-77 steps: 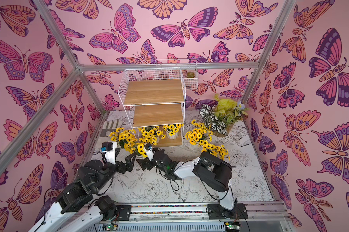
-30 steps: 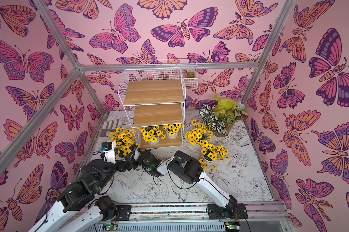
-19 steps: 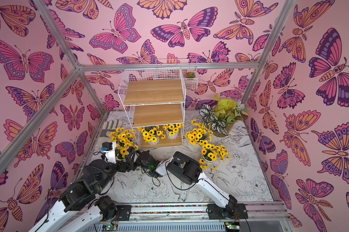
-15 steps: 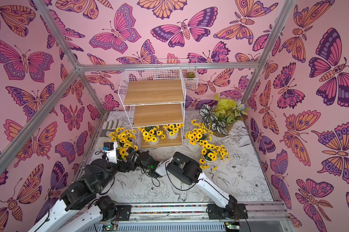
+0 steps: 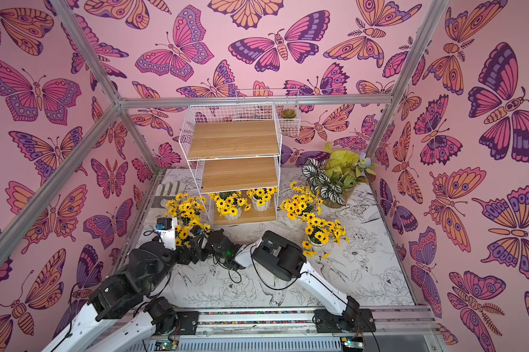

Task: Take the sunflower pots off the shelves
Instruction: Place the sunflower pot at the center of the board.

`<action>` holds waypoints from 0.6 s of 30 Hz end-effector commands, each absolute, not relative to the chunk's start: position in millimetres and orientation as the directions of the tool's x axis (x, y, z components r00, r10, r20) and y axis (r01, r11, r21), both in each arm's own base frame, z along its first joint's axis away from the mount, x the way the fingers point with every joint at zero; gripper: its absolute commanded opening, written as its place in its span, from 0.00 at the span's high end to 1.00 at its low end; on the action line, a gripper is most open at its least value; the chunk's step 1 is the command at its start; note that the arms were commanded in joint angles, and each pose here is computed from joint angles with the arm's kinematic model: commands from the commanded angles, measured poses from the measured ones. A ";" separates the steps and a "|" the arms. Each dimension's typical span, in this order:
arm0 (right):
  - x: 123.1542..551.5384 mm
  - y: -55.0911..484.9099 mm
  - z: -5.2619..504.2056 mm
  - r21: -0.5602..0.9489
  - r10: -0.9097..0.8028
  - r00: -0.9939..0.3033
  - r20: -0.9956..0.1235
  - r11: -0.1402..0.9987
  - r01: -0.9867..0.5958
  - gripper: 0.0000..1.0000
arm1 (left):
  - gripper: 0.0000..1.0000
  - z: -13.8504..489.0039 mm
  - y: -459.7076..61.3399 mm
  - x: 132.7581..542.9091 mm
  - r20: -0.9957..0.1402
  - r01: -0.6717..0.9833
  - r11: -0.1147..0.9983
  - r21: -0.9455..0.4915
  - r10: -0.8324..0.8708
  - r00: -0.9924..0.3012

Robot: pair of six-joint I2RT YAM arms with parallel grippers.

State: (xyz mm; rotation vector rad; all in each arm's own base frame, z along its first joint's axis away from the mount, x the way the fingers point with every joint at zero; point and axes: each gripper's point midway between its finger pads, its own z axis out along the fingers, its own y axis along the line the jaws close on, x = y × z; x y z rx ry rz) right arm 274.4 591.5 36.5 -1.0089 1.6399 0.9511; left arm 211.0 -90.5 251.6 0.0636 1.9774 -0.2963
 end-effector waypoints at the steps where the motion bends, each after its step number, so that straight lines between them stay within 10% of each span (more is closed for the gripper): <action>1: 256.2 556.8 -57.7 0.157 -0.423 -0.342 -0.839 0.413 -0.897 0.01 | 0.00 258.7 -79.4 205.3 -0.907 0.148 0.971 -0.189 -0.115 -0.406; 18: 243.4 518.1 -0.5 0.101 -0.455 -0.328 -0.828 0.455 -0.885 0.01 | 0.00 278.4 -77.1 205.7 -0.927 0.157 0.969 -0.189 -0.124 -0.355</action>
